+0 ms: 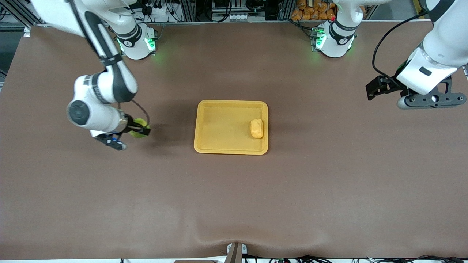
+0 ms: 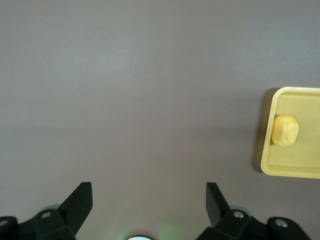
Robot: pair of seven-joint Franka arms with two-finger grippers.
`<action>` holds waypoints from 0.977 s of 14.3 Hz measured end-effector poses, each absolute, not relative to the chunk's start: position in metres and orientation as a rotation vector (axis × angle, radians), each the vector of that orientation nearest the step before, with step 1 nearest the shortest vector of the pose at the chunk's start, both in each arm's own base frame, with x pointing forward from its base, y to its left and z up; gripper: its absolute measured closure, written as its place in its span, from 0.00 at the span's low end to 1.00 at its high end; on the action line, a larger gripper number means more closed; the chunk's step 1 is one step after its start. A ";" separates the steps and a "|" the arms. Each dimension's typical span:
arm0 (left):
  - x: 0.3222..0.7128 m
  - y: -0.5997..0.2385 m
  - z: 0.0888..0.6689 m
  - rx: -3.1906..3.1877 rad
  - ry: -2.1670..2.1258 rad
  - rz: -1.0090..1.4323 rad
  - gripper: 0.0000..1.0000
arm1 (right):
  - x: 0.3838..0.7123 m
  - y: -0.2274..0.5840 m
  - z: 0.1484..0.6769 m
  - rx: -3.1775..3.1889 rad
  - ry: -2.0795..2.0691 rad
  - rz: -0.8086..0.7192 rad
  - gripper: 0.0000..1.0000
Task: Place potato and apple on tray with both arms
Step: 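Carry the green apple with the right gripper over the tray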
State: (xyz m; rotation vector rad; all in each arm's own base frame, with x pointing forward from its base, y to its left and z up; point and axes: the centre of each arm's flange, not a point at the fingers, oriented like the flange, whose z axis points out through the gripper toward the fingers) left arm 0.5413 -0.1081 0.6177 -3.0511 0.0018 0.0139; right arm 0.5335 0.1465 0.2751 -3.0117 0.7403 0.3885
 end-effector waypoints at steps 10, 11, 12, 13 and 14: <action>0.538 -0.057 0.639 -3.047 0.122 0.015 0.00 | 0.483 0.345 0.267 -2.897 0.980 0.391 0.12; 0.533 -0.063 0.642 -3.044 0.135 0.032 0.00 | 0.479 0.360 0.260 -2.896 0.997 0.385 0.12; 0.529 -0.069 0.645 -3.042 0.150 0.038 0.00 | 0.476 0.371 0.253 -2.893 1.013 0.372 0.12; 0.525 -0.074 0.648 -3.041 0.160 0.039 0.00 | 0.473 0.380 0.245 -2.888 1.029 0.359 0.12; 0.523 -0.076 0.650 -3.041 0.166 0.038 0.00 | 0.470 0.388 0.237 -2.886 1.043 0.351 0.12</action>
